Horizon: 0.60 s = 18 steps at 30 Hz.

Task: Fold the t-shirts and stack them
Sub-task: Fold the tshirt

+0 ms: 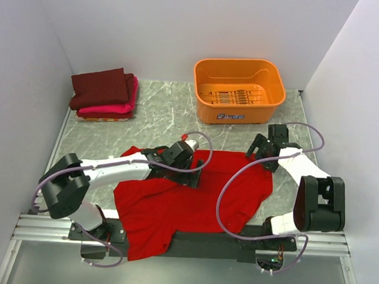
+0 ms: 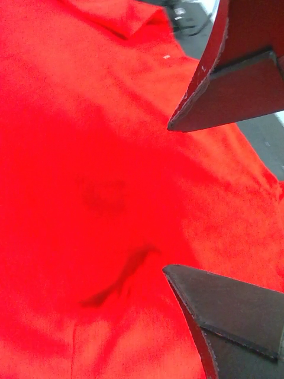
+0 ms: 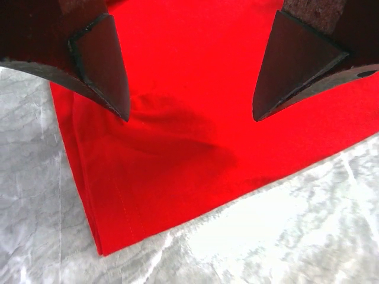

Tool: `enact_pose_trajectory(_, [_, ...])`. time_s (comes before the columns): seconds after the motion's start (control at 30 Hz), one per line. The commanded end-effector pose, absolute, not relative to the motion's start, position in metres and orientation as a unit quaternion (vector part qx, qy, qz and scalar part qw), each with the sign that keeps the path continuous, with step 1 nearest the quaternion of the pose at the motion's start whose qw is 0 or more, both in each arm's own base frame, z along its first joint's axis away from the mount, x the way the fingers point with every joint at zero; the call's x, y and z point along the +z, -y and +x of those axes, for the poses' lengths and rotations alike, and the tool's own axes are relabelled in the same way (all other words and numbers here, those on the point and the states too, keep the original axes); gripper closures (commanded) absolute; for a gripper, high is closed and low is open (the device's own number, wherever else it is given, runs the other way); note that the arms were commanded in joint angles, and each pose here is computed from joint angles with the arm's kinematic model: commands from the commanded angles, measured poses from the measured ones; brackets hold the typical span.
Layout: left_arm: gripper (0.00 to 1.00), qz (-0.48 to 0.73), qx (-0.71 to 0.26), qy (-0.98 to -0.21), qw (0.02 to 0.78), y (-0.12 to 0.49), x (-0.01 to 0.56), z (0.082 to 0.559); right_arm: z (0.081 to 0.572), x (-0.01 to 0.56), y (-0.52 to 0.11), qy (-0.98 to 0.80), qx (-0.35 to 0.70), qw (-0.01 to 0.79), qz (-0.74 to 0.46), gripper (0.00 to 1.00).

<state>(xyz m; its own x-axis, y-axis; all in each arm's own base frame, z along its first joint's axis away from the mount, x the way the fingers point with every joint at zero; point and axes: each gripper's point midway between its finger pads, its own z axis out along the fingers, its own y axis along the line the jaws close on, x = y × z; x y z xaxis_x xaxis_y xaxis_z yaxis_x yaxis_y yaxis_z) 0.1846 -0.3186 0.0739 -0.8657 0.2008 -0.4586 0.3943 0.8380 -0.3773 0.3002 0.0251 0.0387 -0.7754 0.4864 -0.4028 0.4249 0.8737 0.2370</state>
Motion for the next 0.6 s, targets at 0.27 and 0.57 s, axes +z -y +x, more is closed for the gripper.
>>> enact_pose_trajectory(0.27, [0.01,-0.099,-0.159,-0.933,0.307,0.204,0.091,0.293,0.312,0.047,-0.008,-0.926,0.054,0.266,0.262,0.1])
enact_pose_trajectory(0.57, [0.01,-0.141,-0.137,-0.94,0.278,0.173,0.044,0.332,0.333,0.024,-0.002,-0.93,0.053,0.252,0.262,0.1])
